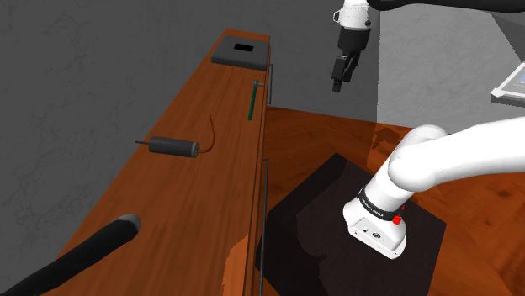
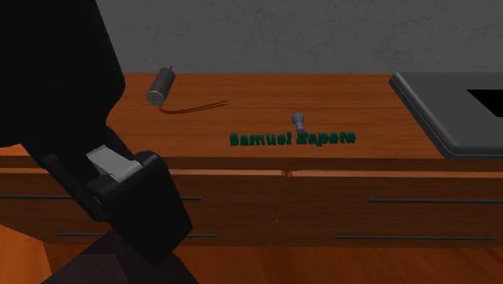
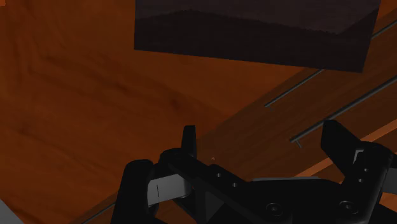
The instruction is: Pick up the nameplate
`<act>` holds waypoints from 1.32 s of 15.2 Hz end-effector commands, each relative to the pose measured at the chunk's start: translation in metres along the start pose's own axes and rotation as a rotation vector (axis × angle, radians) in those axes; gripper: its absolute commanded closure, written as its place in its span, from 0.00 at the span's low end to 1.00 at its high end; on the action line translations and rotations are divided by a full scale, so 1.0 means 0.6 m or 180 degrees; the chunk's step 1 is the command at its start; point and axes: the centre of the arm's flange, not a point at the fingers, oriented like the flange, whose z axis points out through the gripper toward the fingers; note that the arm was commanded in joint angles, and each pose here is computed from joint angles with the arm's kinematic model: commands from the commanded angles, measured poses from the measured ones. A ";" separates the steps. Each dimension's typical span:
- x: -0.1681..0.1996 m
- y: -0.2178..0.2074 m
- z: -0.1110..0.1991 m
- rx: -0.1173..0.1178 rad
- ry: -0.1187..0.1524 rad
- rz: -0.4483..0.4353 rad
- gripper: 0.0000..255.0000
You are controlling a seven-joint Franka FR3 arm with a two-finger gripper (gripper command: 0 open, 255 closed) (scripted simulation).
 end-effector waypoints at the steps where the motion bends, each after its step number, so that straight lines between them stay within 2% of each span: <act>1: 0.000 0.000 0.000 0.0000 0.0000 0.0000 0.00; 20: 0.386 0.020 0.086 -0.0034 0.0275 -0.0083 0.00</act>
